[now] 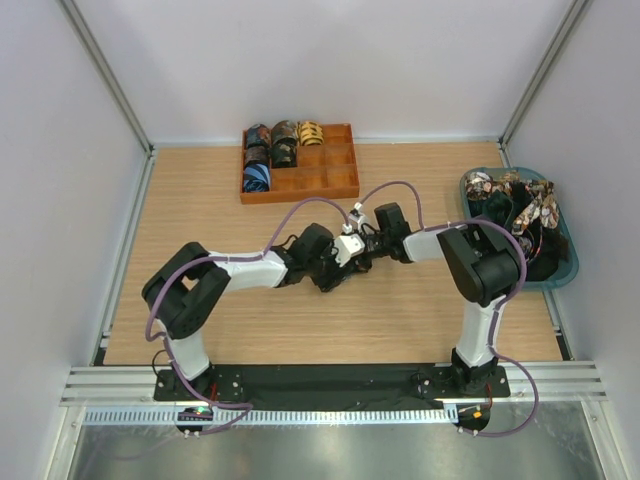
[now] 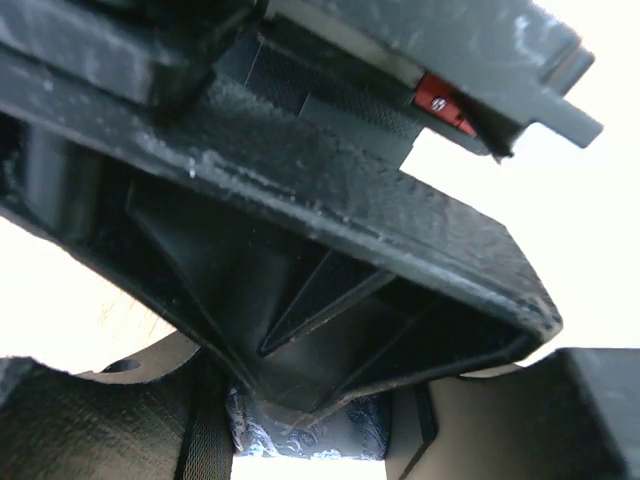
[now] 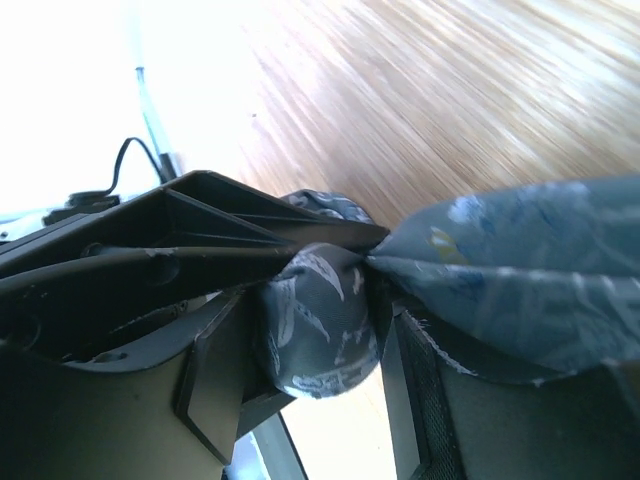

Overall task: Roll the ties
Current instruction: Roll the tie

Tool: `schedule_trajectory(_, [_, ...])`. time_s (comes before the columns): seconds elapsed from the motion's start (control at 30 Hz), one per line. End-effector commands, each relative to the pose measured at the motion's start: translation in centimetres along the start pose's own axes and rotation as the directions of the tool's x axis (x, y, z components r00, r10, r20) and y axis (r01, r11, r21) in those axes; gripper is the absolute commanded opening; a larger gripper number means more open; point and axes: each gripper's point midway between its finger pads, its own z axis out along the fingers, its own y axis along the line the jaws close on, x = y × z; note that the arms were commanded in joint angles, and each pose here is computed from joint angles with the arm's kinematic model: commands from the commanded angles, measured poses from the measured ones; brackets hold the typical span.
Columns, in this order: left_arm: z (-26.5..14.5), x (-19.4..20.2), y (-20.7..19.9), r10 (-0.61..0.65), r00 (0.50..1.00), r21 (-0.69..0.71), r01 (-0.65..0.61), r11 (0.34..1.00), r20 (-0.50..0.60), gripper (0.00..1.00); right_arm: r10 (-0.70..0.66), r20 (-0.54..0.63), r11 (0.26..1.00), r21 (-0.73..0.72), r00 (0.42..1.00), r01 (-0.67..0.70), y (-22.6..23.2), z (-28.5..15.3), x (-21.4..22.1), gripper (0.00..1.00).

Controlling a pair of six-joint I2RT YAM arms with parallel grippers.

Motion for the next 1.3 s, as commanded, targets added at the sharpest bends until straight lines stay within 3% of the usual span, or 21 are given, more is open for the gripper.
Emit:
schedule_trajectory(0.0, [0.3, 3.7, 1.2, -0.034, 0.99, -0.065, 0.025, 0.998, -0.135, 0.38, 0.0, 0.014, 0.997, 0.075, 1.0, -0.001, -0.1, -1.0, 0.5, 0.58])
schedule_trajectory(0.23, [0.2, 4.0, 1.4, -0.044, 0.985, -0.078, 0.032, 0.996, -0.164, 0.37, 0.019, 0.077, 1.0, 0.007, 0.997, -0.019, 1.9, -2.1, -1.0, 0.56])
schedule_trajectory(0.47, [0.1, 4.3, 1.8, -0.071, 0.978, -0.106, 0.051, 0.993, -0.195, 0.37, 0.013, 0.192, 0.998, 0.051, 0.981, -0.023, 2.5, -5.1, -3.3, 0.58])
schedule_trajectory(0.53, [0.1, 4.0, 1.9, -0.081, 0.977, -0.113, 0.059, 0.992, -0.197, 0.37, -0.009, 0.262, 0.994, 0.106, 0.965, -0.02, 2.3, -6.7, -4.2, 0.58])
schedule_trajectory(0.6, [0.1, 4.4, 1.9, -0.089, 0.972, -0.114, 0.065, 0.991, -0.219, 0.37, -0.006, 0.315, 0.966, 0.248, 0.949, -0.076, 0.0, -8.1, -4.0, 0.58])
schedule_trajectory(0.7, [0.2, 4.4, 1.9, -0.106, 0.967, -0.117, 0.08, 0.99, -0.233, 0.37, -0.115, 0.38, 0.902, 0.427, 0.918, -0.065, -1.3, -11.2, -3.8, 0.58])
schedule_trajectory(0.83, [0.3, 4.9, 1.5, -0.134, 0.952, -0.105, 0.109, 0.988, -0.275, 0.38, -0.22, 0.43, 0.838, 0.543, 0.875, -0.056, -1.6, -14.0, -2.7, 0.57])
schedule_trajectory(0.97, [0.6, 5.5, 1.0, -0.172, 0.929, -0.084, 0.153, 0.985, -0.327, 0.38, -0.405, 0.367, 0.77, 0.631, 0.837, 0.096, 0.3, -14.1, -0.7, 0.55])
schedule_trajectory(1.1, [0.9, 5.6, 1.0, -0.22, 0.898, -0.093, 0.199, 0.975, -0.38, 0.38, -0.609, 0.295, 0.682, 0.669, 0.737, 0.296, 4.6, -12.7, 1.0, 0.55])
schedule_trajectory(1.27, [0.2, 5.8, 0.4, -0.263, 0.849, -0.097, 0.246, 0.964, -0.458, 0.37, -0.734, 0.199, 0.59, 0.66, 0.649, 0.465, 7.8, -9.9, 3.4, 0.56])
